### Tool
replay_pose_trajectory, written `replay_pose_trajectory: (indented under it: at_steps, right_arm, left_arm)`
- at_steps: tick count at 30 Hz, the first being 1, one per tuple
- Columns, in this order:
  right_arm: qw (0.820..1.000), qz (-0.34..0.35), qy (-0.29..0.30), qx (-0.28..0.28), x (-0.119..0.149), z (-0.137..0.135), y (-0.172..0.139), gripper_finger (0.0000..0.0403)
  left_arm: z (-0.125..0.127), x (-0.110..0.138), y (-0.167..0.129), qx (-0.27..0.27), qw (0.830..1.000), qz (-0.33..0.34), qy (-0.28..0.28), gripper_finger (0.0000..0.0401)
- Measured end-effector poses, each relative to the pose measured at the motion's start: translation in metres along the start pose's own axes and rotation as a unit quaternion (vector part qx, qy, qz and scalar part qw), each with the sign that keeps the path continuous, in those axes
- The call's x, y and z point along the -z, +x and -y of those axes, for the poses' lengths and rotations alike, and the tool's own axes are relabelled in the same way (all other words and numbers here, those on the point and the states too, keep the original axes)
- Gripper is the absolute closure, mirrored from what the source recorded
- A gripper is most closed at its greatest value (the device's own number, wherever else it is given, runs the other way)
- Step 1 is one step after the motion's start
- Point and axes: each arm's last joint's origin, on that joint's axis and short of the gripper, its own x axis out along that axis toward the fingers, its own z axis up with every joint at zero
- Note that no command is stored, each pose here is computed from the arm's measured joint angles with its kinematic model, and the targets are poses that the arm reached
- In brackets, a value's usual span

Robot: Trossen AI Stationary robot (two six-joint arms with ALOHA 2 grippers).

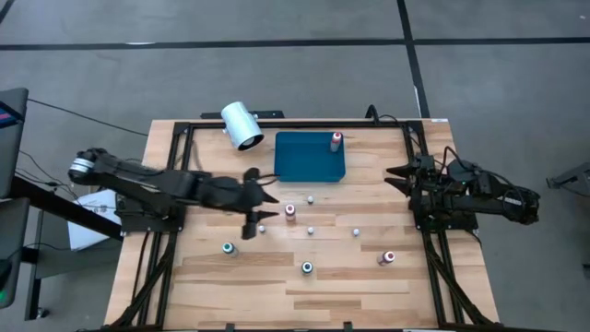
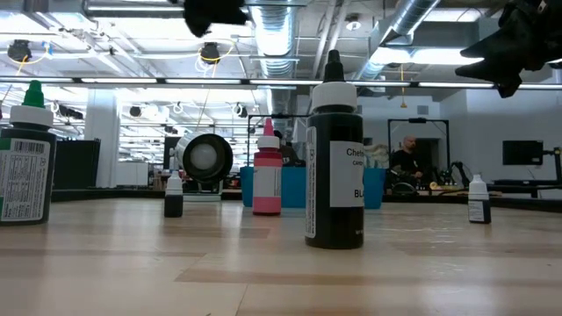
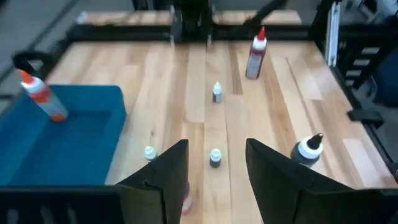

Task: Pick & Place food coloring
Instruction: Put the large pink food coloring bottle into the blue bin

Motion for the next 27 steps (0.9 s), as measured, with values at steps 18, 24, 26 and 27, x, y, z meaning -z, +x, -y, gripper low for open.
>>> replay_pose_trajectory:
  at_steps: [18,24,26,27]
  right_arm:
    - [1.000,0.000,-0.002,-0.002,0.000,0.000,0.000,0.0238]
    - [1.000,0.000,-0.002,-0.002,0.000,0.000,0.000,0.0241]
    - [1.000,0.000,-0.002,-0.002,0.000,0.000,0.000,0.0241]
    - [1.000,0.000,-0.002,-0.002,0.000,0.000,0.000,0.0241]
  left_arm:
    - [-0.013,0.011,0.066,-0.021,0.991,-0.121,-0.043,0.0248]
    - [-0.013,0.011,0.066,-0.015,0.991,-0.124,-0.042,0.0248]
    - [-0.013,0.011,0.066,-0.015,0.991,-0.127,-0.043,0.0248]
    - [-0.013,0.012,0.066,-0.015,0.991,-0.127,-0.043,0.0248]
